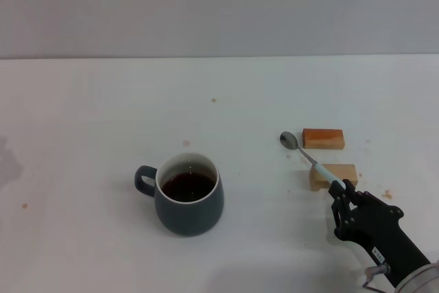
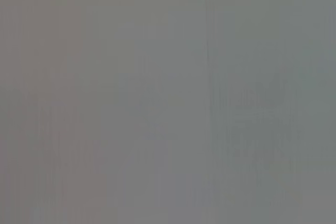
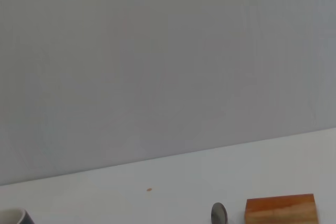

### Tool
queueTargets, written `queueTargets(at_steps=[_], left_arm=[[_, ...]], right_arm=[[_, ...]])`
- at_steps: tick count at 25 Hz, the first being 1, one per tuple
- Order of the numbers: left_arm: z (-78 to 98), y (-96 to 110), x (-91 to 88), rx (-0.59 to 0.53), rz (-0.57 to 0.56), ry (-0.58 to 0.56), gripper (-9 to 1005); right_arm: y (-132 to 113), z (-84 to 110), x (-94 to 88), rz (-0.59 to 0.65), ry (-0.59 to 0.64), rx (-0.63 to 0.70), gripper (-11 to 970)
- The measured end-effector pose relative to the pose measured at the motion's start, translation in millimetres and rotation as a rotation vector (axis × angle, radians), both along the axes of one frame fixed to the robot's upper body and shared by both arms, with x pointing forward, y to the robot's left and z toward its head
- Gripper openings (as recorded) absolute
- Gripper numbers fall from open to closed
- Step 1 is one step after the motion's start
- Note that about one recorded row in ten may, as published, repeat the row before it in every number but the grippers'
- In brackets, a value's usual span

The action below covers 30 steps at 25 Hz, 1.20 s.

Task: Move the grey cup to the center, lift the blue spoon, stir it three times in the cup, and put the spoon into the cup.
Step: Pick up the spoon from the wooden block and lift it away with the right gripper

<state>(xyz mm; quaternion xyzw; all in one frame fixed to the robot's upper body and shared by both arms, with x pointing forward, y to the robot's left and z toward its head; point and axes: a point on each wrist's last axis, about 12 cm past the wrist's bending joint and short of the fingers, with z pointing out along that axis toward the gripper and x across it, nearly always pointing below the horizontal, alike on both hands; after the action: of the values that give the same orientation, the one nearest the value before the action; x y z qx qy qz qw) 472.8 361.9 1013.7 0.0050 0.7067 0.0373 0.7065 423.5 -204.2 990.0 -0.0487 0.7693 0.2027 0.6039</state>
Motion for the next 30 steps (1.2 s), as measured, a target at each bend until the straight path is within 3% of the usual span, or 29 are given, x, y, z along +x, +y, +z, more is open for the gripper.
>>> queueTargets(at_steps=[15,30], left_arm=[[-1.2,-0.3,0.1,-0.001,0.001,0.009,-2],[-2.3,0.8,1.2,0.000,0.003,0.025,-2]], right_arm=[[4.3,10.5,4.4,0.045,-0.026,-0.038,111],[13.9,62.4,7.1,0.069,-0.112,-0.115,111]])
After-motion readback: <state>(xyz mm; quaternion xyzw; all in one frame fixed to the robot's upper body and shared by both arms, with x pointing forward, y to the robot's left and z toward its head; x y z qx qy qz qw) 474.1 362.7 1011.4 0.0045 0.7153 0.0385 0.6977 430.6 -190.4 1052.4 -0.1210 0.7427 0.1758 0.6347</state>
